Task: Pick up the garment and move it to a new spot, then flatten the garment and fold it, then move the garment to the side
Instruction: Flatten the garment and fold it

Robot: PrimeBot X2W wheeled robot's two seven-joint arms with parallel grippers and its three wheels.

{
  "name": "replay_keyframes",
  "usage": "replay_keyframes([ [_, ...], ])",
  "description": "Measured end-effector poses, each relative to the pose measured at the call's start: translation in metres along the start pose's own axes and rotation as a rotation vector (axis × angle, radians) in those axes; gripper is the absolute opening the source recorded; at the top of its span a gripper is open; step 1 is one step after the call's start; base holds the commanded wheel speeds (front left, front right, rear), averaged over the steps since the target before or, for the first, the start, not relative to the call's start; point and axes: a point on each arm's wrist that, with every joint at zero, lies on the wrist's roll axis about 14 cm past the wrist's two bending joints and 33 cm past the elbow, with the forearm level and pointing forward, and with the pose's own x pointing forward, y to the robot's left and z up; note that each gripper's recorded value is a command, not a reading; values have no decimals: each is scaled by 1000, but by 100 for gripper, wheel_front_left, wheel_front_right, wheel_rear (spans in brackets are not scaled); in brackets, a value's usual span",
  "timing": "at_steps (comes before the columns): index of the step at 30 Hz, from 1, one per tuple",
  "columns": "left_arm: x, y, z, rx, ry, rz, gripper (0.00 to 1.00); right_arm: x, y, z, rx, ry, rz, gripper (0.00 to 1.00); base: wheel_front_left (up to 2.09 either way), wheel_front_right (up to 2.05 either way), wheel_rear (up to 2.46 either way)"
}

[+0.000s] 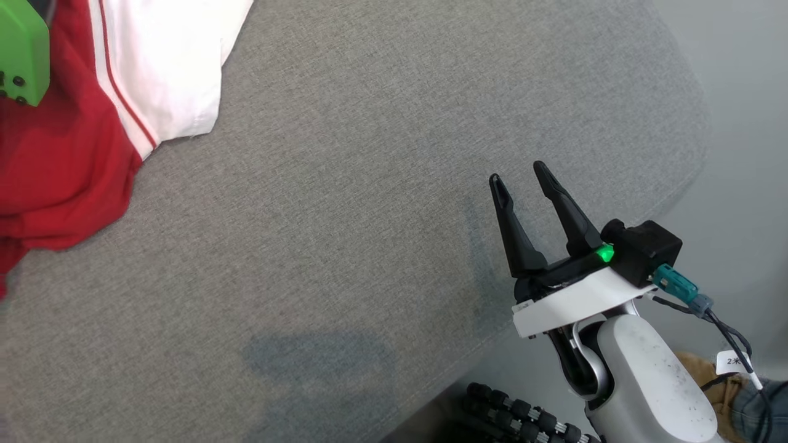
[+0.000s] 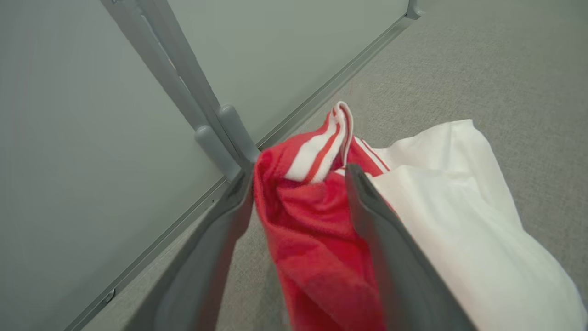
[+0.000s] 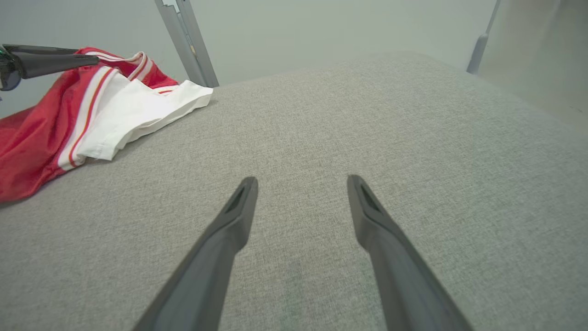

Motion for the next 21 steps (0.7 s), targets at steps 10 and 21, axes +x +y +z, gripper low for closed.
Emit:
replay_keyframes([
  [10,-84,47,-16,-243,62,167,100,10,11,-11,-25,13,41,100,0,0,0],
  [21,-195,16,-89,-479,135,327,100,29,54,-14,-35,-5,170,100,0,0,0],
])
